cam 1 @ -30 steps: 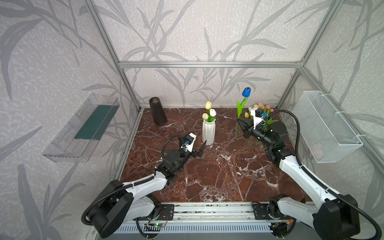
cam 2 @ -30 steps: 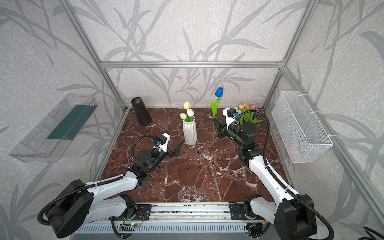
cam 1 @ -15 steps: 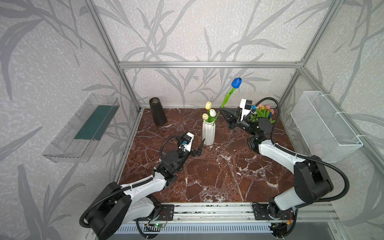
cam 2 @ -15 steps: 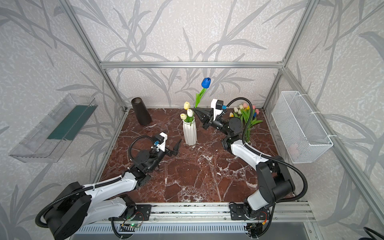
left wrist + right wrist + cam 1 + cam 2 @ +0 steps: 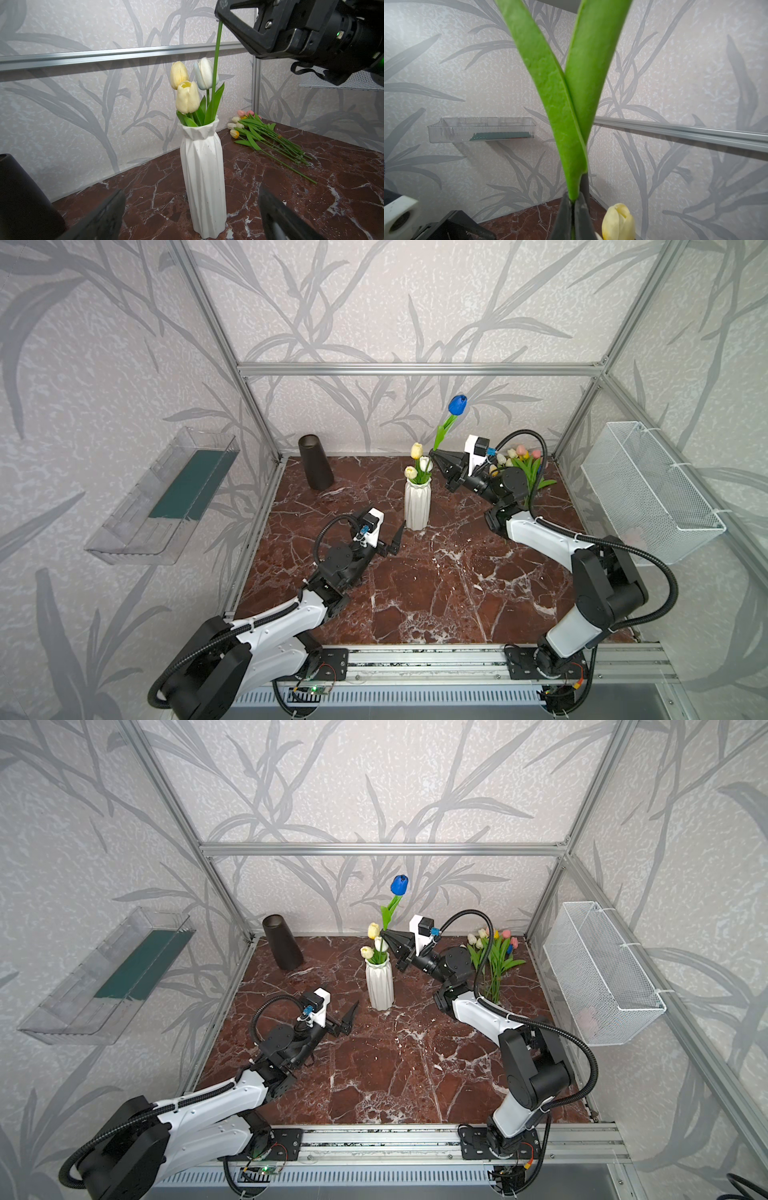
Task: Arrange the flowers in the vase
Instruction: 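Lower the blue tulip stem into the white vase with the right gripper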
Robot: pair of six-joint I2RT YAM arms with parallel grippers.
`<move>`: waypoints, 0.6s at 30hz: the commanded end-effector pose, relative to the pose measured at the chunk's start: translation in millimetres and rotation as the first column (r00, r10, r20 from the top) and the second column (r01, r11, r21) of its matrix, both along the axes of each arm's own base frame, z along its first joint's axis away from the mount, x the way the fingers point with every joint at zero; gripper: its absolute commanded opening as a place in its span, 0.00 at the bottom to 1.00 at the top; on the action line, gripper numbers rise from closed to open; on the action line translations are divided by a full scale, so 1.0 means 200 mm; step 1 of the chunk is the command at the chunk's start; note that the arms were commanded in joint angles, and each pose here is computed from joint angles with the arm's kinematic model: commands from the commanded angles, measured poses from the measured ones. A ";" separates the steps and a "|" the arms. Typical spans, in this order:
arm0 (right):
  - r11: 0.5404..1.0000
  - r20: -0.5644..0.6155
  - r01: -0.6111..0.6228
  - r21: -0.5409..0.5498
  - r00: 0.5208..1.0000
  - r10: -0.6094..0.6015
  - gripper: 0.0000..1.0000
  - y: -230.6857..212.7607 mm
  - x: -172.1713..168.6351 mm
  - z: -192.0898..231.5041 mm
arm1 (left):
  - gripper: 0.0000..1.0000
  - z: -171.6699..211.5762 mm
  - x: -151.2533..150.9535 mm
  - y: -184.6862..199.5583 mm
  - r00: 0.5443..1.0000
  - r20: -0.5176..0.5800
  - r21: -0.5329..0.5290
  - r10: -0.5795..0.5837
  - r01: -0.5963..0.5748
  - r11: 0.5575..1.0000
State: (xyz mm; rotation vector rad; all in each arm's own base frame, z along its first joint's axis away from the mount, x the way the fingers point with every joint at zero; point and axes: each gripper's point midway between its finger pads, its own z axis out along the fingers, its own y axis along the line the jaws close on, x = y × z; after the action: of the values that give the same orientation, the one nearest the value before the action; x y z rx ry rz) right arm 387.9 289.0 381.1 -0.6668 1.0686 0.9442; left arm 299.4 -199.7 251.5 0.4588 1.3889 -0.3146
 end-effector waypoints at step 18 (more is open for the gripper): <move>0.982 -0.055 -0.025 -0.189 0.998 0.014 0.00 0.14 0.00 -0.28 | 0.99 -0.02 0.00 0.00 1.000 0.004 0.007 0.005 -0.005 1.000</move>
State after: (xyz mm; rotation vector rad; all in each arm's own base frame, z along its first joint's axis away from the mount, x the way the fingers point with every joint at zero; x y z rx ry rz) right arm 395.7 308.5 335.3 -0.7546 1.2045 0.8996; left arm 300.7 -200.2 246.6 0.4650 1.4006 -0.3073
